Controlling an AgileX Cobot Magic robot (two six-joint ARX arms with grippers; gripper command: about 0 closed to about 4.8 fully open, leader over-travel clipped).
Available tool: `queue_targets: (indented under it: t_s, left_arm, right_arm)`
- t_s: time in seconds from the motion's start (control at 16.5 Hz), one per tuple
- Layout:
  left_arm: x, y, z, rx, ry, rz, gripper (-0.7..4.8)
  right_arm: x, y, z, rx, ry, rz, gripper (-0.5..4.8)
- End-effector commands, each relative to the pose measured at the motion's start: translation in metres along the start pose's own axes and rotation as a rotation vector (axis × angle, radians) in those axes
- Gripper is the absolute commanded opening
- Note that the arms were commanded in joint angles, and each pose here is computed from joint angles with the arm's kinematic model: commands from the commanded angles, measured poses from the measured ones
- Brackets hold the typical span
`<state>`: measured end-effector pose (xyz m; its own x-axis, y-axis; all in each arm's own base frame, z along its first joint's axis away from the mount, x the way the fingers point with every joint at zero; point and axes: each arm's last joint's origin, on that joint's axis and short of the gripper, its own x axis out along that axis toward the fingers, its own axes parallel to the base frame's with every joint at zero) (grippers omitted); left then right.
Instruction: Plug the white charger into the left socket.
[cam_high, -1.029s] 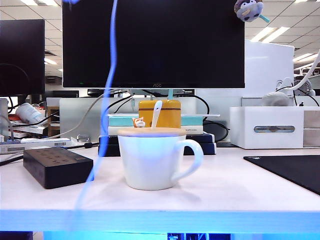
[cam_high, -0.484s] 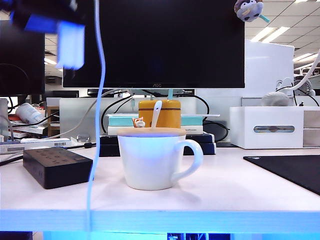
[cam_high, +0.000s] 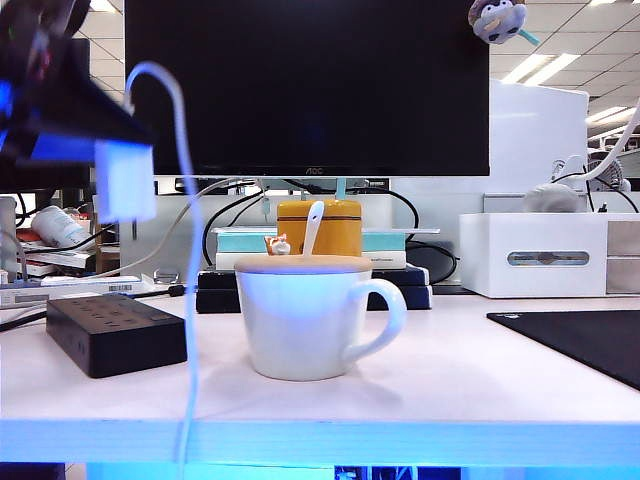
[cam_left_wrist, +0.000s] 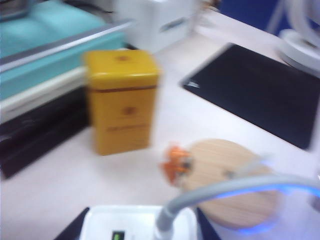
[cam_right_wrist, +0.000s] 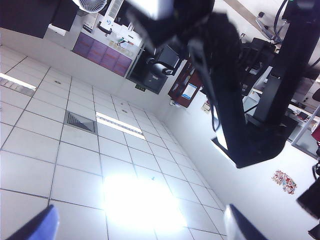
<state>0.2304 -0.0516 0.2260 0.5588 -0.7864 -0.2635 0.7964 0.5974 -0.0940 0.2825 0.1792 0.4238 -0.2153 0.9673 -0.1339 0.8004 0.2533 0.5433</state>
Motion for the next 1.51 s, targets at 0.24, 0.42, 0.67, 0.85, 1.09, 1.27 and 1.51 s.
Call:
queue_targets:
  t_s: [0.24, 0.42, 0.67, 0.85, 1.09, 1.27, 1.51]
  left_arm:
    - [0.021, 0.020, -0.019, -0.047, -0.015, -0.020, 2.05]
    - [0.024, 0.022, -0.023, -0.060, -0.001, -0.014, 2.05]
    - [0.024, 0.021, -0.025, -0.168, 0.014, -0.023, 2.05]
    - [0.023, 0.023, -0.026, -0.332, 0.023, 0.035, 2.05]
    - [0.023, 0.023, -0.027, -0.297, 0.035, 0.047, 2.05]
    - [0.024, 0.024, -0.028, -0.307, 0.044, 0.095, 2.05]
    - [0.023, 0.026, -0.028, -0.383, 0.041, 0.182, 2.05]
  right_arm:
    - [-0.001, 0.001, -0.005, -0.004, 0.005, 0.004, 4.31]
    - [-0.001, 0.001, -0.005, 0.001, 0.005, 0.004, 4.31]
    - [-0.001, 0.001, -0.004, 0.000, 0.002, 0.006, 4.31]
    - [-0.001, 0.001, -0.004, 0.000, 0.002, 0.006, 4.31]
    - [-0.001, 0.001, -0.004, 0.000, 0.002, 0.005, 4.31]
    - [-0.001, 0.001, -0.004, 0.000, 0.002, 0.005, 4.31]
    - [-0.001, 0.001, -0.004, 0.000, 0.002, 0.006, 4.31]
